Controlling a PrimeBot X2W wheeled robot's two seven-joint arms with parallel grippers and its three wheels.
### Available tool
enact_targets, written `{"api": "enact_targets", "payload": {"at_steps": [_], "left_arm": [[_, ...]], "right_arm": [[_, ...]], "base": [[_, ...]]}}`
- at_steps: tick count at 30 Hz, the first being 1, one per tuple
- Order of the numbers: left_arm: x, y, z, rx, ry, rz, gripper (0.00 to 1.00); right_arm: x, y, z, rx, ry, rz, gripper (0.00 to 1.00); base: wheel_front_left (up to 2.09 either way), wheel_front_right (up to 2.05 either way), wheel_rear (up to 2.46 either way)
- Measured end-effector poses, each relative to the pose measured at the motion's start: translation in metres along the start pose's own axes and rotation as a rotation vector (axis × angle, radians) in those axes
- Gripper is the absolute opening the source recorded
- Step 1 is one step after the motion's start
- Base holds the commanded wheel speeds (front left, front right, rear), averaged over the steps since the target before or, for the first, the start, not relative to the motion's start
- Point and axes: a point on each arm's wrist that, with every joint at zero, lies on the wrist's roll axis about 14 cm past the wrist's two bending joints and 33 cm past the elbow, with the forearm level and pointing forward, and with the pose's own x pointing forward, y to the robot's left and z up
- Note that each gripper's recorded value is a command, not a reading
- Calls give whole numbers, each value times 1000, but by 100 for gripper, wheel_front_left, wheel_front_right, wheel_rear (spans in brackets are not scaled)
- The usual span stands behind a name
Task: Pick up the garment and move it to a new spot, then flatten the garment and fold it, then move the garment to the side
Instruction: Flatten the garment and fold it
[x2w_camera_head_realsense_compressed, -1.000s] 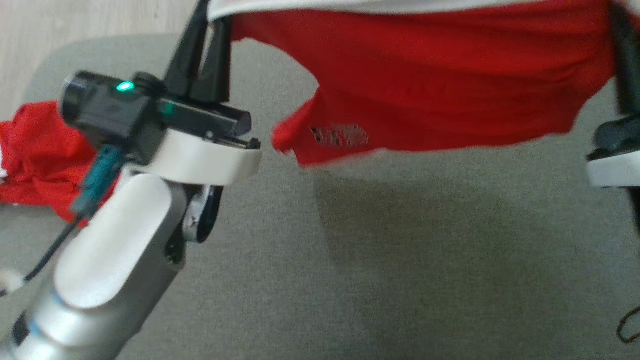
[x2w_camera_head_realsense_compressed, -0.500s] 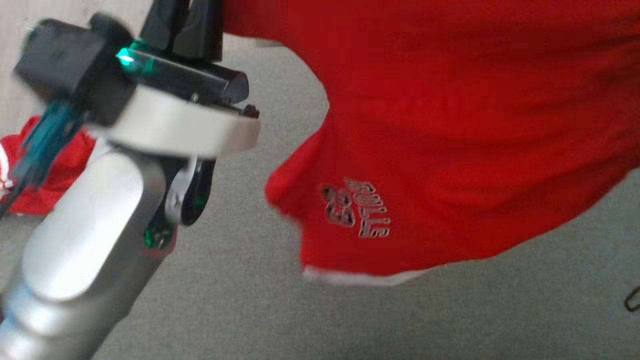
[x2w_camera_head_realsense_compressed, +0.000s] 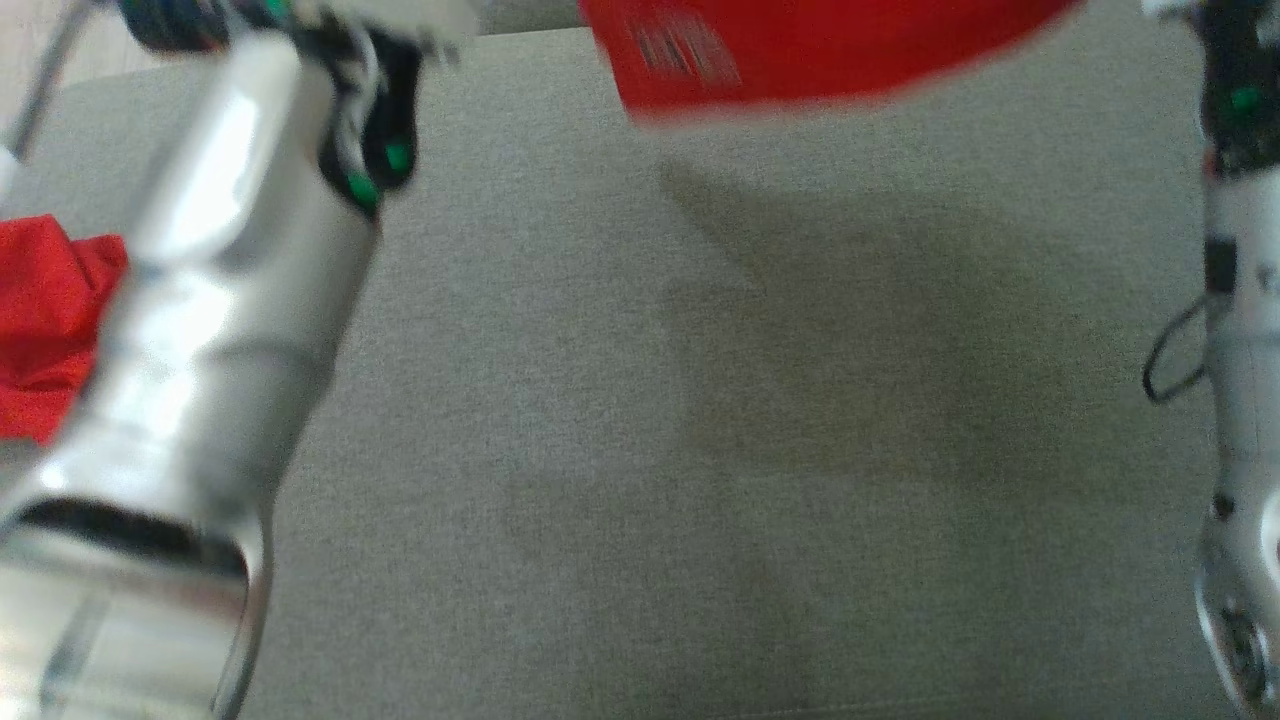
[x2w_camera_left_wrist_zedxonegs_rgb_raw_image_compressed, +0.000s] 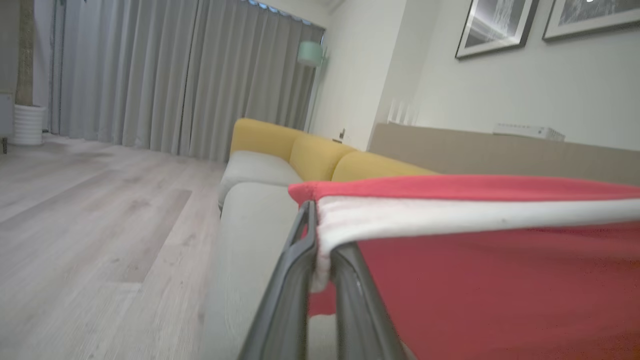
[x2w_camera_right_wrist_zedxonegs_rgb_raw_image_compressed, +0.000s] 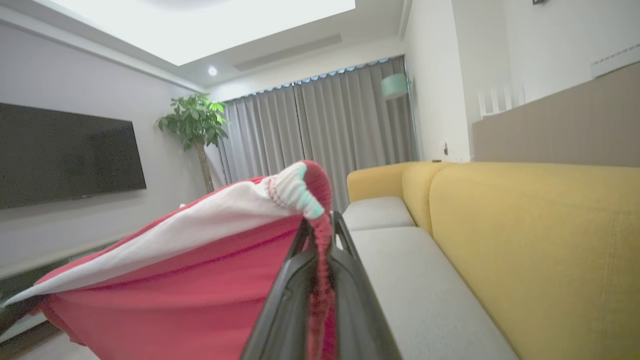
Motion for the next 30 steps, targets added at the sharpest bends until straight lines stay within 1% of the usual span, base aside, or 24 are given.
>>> {"api": "enact_targets", "payload": {"at_steps": [2,3,5,6,8,10,12,13,15,17,19,22,24,25,26,27,30], "left_arm": [[14,-1,23,6,-63,3,0],[19,1,27,6,-76,11,0],[21,12,9,13,-19,52,0],[18,22,-12,4,36,85,0],[2,46,-67,-32,185,162,0],[-28,69,-129,-71,356,251,0],[-62,86,-181,-109,488,324,0],[-77,93,-202,-129,541,356,0],[-99,99,-230,-149,613,383,0],[-113,99,-248,-125,671,368,0],[-117,99,-255,-137,672,364,0],[-120,102,-250,-124,616,364,0],[-122,100,-244,-124,574,352,0],[-125,95,-241,-118,549,330,0],[-127,93,-239,-106,540,314,0],[-127,93,-239,-106,540,314,0],[-137,91,-227,-73,505,278,0]], "right_arm": [[13,2,7,0,-43,2,0],[18,3,6,-3,-56,4,0],[23,4,-17,1,-13,0,0],[21,6,-39,14,37,-4,0],[12,10,-92,36,166,-8,0],[-8,18,-147,74,309,-14,0],[-33,27,-195,93,434,-4,0],[-48,31,-217,108,491,-4,0],[-73,38,-249,130,568,5,0],[-94,44,-271,178,609,1,0],[-108,50,-283,214,621,15,0],[-123,59,-286,256,613,52,0],[-131,64,-277,284,582,74,0],[-138,64,-260,292,533,91,0],[-143,63,-252,293,511,94,0],[-143,63,-252,293,511,94,0],[-172,68,-234,283,483,116,0]], "base": [[0,0,0],[0,0,0],[0,0,0],[0,0,0],[0,0,0],[0,0,0],[0,0,0],[0,0,0],[0,0,0],[0,0,0],[0,0,0],[0,0,0],[0,0,0],[0,0,0],[0,0,0],[0,0,0],[0,0,0]]}}
